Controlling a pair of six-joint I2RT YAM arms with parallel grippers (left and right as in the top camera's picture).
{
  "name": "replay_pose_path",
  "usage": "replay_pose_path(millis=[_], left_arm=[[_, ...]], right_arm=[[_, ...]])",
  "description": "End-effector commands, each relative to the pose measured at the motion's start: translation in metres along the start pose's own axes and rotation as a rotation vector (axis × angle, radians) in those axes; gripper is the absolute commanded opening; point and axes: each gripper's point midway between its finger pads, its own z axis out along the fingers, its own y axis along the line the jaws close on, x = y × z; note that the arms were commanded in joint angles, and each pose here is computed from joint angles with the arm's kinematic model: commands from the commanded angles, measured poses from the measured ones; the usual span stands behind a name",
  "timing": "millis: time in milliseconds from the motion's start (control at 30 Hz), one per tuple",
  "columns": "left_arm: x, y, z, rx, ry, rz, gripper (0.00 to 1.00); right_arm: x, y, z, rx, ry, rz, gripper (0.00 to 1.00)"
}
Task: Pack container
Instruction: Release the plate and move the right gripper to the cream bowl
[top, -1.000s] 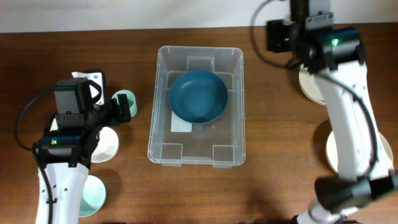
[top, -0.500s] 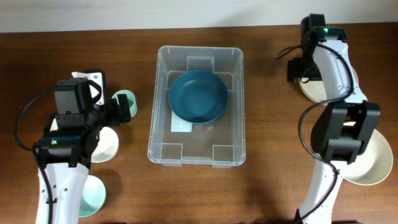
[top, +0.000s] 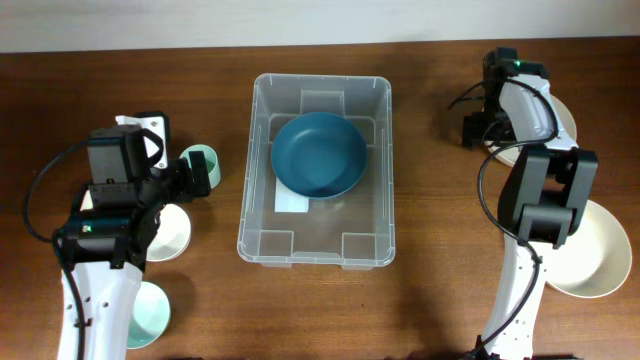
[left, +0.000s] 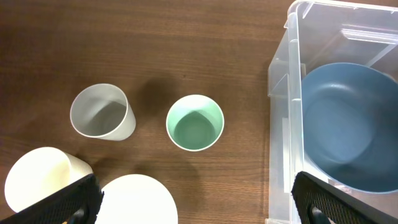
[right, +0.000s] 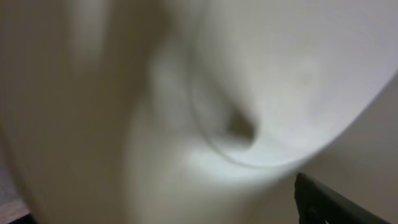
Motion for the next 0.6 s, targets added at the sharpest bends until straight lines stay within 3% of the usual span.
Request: replay_pose_path(millis=[0,100,167,367,467,567], left_arm=[[-0.0071,0.0024,-0.0040,-0.009,-0.018,-0.013,0.99],[-0.0071,0.0024,-0.0040,-0.009,-0.018,-0.012,0.99],[-0.0071,0.0024,-0.0040,-0.009,-0.018,-0.012,0.99],[-0.0071,0.0024,-0.0040,-0.009,-0.018,-0.013,0.99],[-0.0070,0.0025,-0.0040,-0.009,-0.018,-0.013,0.99],[-0.0070,0.0024,-0.0040,-0.009,-0.018,-0.013,0.99]], right_arm=[[-0.0036,0.0010,0.0080,0.011,-0.005,0.008,0.89],[-0.0068,0.0015,0.0086,0.010,-0.017,0.011,0.75],[-0.0079,0.0015,0.0086,0.010,-0.022,0.013,0.59],[-0.0080,0.0015,0.0086,0.010,-0.022,0.013,0.41],[-0.0087,0.0016,0.0086,0.010,-0.025,0.014,0.27],[-0.0097,0.0018,0.0085,0.010,-0.029,0.015,0.22]])
